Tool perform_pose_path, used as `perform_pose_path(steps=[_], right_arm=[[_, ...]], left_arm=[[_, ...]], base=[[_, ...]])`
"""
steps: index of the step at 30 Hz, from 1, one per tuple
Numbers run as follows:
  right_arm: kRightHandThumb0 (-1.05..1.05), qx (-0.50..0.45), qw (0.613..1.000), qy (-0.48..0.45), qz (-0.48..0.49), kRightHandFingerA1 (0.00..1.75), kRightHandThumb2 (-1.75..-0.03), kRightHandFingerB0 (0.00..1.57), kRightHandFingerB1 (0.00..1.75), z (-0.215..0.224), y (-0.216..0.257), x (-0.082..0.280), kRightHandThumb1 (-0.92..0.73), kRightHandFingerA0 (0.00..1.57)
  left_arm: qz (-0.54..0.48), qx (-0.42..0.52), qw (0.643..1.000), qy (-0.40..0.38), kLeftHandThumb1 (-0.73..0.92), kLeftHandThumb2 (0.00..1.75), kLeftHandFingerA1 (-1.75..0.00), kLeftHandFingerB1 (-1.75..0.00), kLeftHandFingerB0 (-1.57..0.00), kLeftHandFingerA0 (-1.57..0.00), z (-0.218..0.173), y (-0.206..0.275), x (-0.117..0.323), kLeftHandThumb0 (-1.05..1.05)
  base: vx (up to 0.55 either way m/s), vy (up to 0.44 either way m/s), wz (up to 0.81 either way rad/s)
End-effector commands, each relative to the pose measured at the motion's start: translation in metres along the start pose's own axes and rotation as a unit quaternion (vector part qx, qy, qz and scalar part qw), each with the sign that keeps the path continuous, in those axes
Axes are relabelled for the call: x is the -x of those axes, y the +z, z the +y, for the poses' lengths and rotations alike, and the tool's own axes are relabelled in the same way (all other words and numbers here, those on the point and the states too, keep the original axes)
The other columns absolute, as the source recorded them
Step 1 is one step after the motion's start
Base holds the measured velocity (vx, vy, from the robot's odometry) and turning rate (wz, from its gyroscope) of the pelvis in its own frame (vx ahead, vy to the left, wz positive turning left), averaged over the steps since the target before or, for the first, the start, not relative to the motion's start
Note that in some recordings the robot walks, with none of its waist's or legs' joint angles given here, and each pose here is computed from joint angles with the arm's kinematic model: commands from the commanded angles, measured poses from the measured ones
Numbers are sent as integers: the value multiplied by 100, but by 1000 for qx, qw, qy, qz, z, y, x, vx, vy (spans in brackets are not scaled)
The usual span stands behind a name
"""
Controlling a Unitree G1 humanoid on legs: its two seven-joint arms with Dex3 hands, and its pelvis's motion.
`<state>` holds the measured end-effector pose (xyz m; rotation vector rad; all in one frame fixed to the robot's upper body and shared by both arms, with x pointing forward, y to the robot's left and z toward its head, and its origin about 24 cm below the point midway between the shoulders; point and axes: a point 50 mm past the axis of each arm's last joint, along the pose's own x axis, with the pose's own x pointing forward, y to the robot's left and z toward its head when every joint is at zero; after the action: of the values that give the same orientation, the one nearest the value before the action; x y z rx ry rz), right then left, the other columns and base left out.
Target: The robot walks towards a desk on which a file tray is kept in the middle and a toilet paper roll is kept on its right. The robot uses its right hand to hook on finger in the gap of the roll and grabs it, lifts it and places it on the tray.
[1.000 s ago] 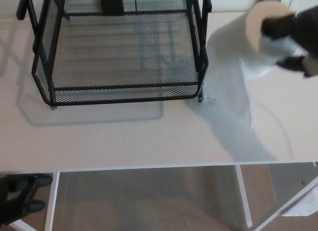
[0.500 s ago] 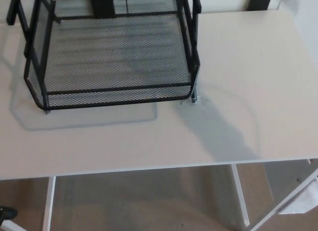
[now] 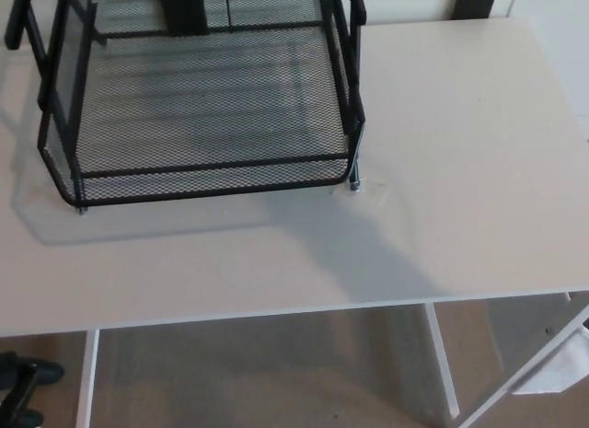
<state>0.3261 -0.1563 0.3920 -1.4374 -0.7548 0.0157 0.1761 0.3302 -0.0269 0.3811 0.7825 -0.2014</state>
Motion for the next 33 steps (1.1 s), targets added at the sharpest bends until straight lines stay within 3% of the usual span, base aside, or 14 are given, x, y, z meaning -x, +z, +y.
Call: perform_pose_path(steps=[1,4,6,8,9,13,14,15,17,20,21,25,26,33], right_arm=[[-31,-20,998,62,-28,161,-58,90,59,17,20,-8,-59,84],[-30,-27,993,101,-51,159,-60,92,61,46,35,-13,-56,86],[-29,-47,989,130,-49,162,-62,93,62,63,41,-16,-58,86],[-30,-51,987,144,-50,161,-62,92,63,74,44,-18,-59,87],[-31,-50,985,159,-48,161,-62,92,62,83,47,-20,-58,87],[-33,-50,980,187,-52,152,-57,91,61,105,53,-23,-59,86],[-36,-50,976,203,-56,156,-57,88,62,114,55,-22,-58,83],[-37,-41,974,212,-64,156,-57,88,61,123,59,-21,-57,84],[-38,-24,971,228,-70,159,-57,87,61,133,62,-21,-56,80],[-36,-6,961,260,-93,160,-56,89,61,153,70,-20,-54,81],[-39,18,954,282,-99,160,-56,88,61,166,77,-20,-54,79],[-41,30,955,273,-117,163,-55,94,63,174,83,-18,-51,85],[-39,36,949,288,-127,164,-56,93,64,176,92,-22,-52,86],[-34,42,946,291,-136,158,-59,90,66,171,106,-34,-50,83]], left_arm=[[-6,-1,1000,2,92,70,-79,-66,-24,-58,0,3,2,-95],[-20,-11,1000,-6,72,118,-80,-71,-31,-59,-1,7,0,-99],[-19,-9,1000,-7,92,71,-78,-68,-26,-60,-3,7,-1,-97],[-14,-3,1000,-3,69,115,-78,-66,-28,-57,-5,7,-2,-92],[-13,6,1000,-4,92,71,-80,-67,-24,-56,-7,6,-2,-95],[-16,25,1000,8,89,68,-82,-66,-24,-58,-12,1,-4,-97],[-18,32,999,4,68,109,-81,-65,-21,-54,-15,-2,-4,-96],[-19,39,999,3,92,66,-85,-66,-22,-53,-16,-4,-4,-96],[-21,39,999,3,90,67,-84,-68,-26,-56,-18,-4,-6,-97],[-22,44,999,3,66,108,-82,-66,-23,-56,-18,-6,-6,-95],[-17,50,999,0,90,66,-83,-66,-21,-53,-19,-5,-5,-97],[-16,50,999,0,66,105,-80,-66,-24,-53,-19,-3,-6,-96],[-19,57,998,14,88,67,-85,-68,-24,-58,-20,-4,-6,-98],[11,117,992,51,85,66,-83,-66,-32,-63,-28,-8,-4,-95]], base=[[0,0,0],[0,0,0],[0,0,0],[0,0,0],[0,0,0],[0,0,0],[0,0,0],[0,0,0],[0,0,0],[0,0,0],[0,0,0],[0,0,0],[0,0,0],[0,0,0]])
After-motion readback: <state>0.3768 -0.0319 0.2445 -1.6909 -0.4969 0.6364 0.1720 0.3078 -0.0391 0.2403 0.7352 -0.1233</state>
